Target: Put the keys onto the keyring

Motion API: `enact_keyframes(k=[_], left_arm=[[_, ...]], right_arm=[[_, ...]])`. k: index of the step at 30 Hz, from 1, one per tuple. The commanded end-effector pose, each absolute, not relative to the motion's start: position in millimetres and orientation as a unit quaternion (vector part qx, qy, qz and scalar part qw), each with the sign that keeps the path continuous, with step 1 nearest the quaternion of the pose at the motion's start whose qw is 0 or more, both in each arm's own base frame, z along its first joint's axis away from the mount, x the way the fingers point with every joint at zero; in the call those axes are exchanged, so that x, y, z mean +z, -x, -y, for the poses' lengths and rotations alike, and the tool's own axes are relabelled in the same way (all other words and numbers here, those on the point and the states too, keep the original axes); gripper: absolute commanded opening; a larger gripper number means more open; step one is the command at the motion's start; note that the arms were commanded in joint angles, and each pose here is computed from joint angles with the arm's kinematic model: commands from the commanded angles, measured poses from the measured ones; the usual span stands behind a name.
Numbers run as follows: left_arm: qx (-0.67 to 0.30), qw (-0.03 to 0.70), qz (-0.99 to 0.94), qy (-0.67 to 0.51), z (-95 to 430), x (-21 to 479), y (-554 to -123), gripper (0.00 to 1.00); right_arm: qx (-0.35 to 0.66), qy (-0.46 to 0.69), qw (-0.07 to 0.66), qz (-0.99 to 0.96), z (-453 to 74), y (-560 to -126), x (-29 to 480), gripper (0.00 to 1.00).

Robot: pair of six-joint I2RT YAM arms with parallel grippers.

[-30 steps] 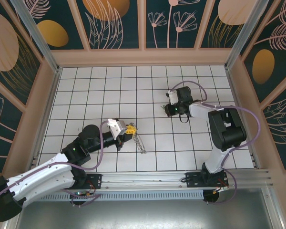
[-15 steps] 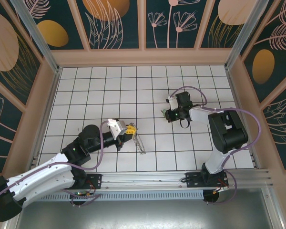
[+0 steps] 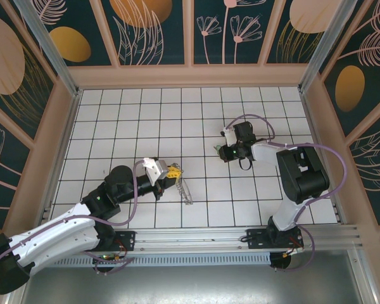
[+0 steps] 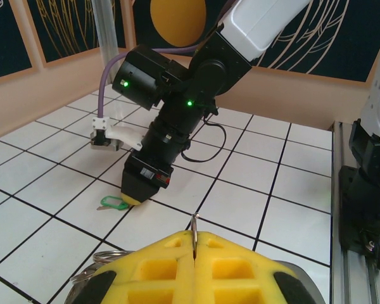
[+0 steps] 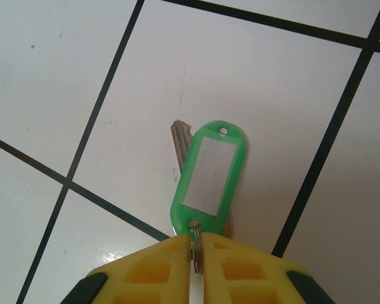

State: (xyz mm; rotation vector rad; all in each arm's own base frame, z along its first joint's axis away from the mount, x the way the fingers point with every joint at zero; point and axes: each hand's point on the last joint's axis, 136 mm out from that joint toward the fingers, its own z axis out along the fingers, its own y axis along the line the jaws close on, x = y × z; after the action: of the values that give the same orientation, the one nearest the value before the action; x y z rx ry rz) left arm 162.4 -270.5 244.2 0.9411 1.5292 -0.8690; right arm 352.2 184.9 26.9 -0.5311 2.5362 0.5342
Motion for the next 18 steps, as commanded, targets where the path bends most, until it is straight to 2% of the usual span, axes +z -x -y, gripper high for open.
enact_keyframes(k=[1,12,18], left_arm=[[-0.373,0.563,-0.629,-0.384,269.4,263.2,-163.2,0.0],[-0.372,0.566,-0.628,-0.384,268.8,264.2,-163.5,0.0],[-0.371,0.567,-0.629,-0.381,267.5,264.8,-163.7,0.0]], right_arm=[[0.188,0.191,0.242,-0.933,-186.4,-355.9,25.0,0.11],[0.186,0.194,0.235,-0.934,-186.1,-354.3,21.2,0.08],[0.185,0.195,0.238,-0.933,-185.8,-354.3,23.4,0.0]])
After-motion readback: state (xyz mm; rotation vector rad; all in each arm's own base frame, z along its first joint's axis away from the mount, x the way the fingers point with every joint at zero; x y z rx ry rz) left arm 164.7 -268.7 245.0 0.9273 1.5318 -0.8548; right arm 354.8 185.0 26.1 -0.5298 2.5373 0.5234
